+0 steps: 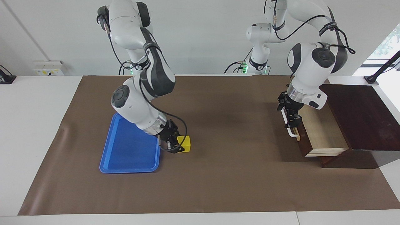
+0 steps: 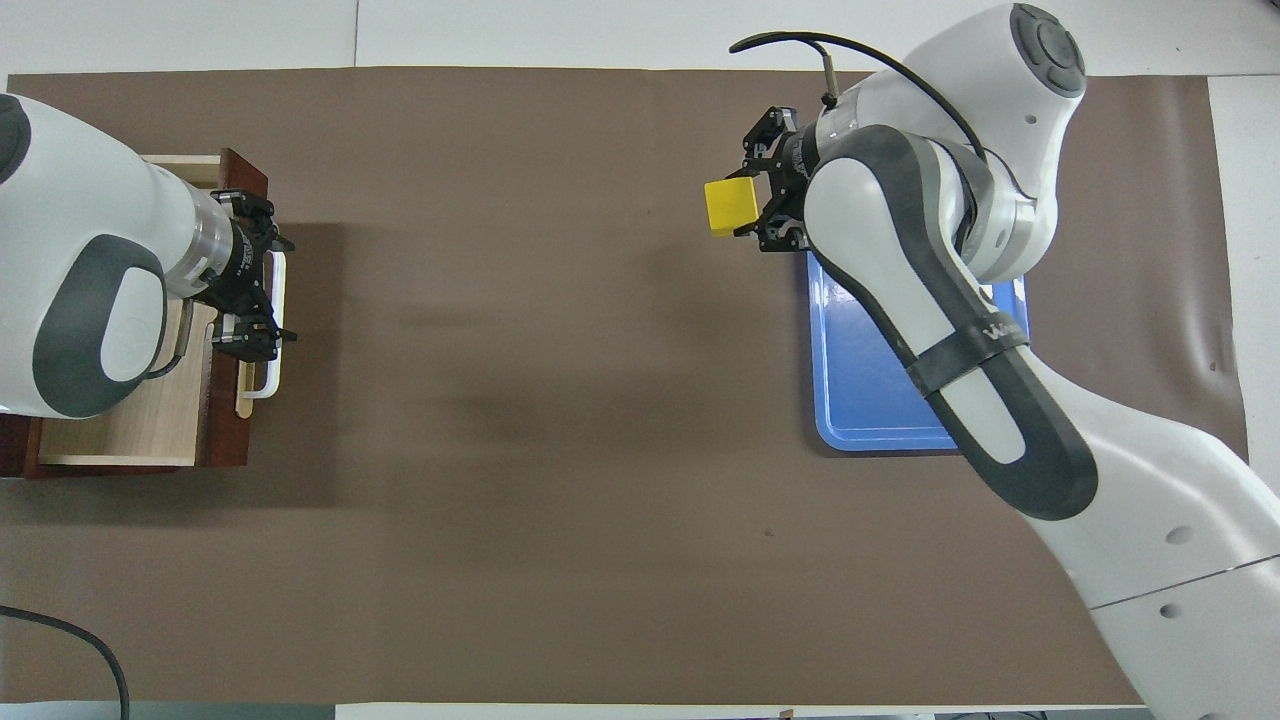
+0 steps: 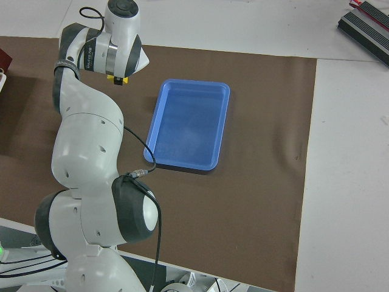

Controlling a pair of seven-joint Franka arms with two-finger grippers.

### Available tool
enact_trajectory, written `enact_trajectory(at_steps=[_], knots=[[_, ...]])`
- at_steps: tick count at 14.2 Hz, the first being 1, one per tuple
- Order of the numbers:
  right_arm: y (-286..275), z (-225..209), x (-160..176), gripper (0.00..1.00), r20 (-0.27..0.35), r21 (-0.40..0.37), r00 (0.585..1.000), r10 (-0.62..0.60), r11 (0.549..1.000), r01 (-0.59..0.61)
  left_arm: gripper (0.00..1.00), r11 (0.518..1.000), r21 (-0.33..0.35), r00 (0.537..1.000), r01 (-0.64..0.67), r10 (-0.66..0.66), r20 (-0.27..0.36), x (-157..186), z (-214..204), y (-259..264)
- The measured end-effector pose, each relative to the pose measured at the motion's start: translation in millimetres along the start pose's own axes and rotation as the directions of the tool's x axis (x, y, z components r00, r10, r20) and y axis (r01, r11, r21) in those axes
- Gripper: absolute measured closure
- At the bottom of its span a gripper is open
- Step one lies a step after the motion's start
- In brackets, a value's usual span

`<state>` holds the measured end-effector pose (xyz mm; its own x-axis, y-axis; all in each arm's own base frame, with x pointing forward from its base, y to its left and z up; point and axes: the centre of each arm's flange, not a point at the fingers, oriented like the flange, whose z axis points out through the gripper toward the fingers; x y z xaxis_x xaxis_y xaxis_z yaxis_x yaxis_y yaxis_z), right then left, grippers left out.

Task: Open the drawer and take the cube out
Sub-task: 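Carry the cube over the blue tray with the right gripper, then lower the cube into the tray while the left gripper pushes the drawer shut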

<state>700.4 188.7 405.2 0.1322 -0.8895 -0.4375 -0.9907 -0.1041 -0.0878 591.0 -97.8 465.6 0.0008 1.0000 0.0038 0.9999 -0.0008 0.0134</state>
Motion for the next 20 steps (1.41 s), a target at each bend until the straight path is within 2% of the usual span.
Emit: enact_trajectory(at_steps=[2, 5, 9, 11, 13, 17, 20], knots=[[1.7, -16.9, 49.2, 0.44, 0.042, 0.016, 0.996, 0.075, 0.997, -0.076, 0.0, 0.999, 0.001, 0.999, -0.039, 0.039, -0.006, 24.9, 4.7, 1.7], [6.1, -38.1, 99.9, 0.44, 0.074, 0.036, 0.984, 0.161, 0.986, -0.164, 0.0, 0.996, 0.002, 0.995, -0.092, 0.092, -0.026, 40.9, 7.5, -1.5], [29.6, -22.4, 163.0, 0.44, 0.167, 0.007, 0.955, 0.247, 0.968, -0.251, 0.0, 0.992, 0.0, 0.991, -0.124, 0.124, -0.051, 54.9, 6.3, -2.7], [45.1, -16.8, 196.4, 0.44, 0.189, -0.006, 0.94, 0.284, 0.958, -0.288, 0.0, 0.991, -0.001, 0.989, -0.137, 0.137, -0.053, 70.4, 5.5, -2.1], [57.6, -16.7, 215.1, 0.44, 0.191, -0.017, 0.93, 0.315, 0.948, -0.318, 0.0, 0.988, -0.007, 0.987, -0.152, 0.151, -0.055, 91.8, 4.1, -0.8], [77.9, -11.6, 225.3, 0.44, 0.186, -0.038, 0.92, 0.345, 0.938, -0.344, 0.0, 0.98, -0.013, 0.978, -0.197, 0.195, -0.072, 141.8, 2.7, -0.6], [94.0, 1.5, 232.2, 0.44, 0.176, -0.032, 0.945, 0.274, 0.961, -0.273, 0.0, 0.974, -0.017, 0.971, -0.227, 0.225, -0.08, 172.4, 1.8, -2.5]])
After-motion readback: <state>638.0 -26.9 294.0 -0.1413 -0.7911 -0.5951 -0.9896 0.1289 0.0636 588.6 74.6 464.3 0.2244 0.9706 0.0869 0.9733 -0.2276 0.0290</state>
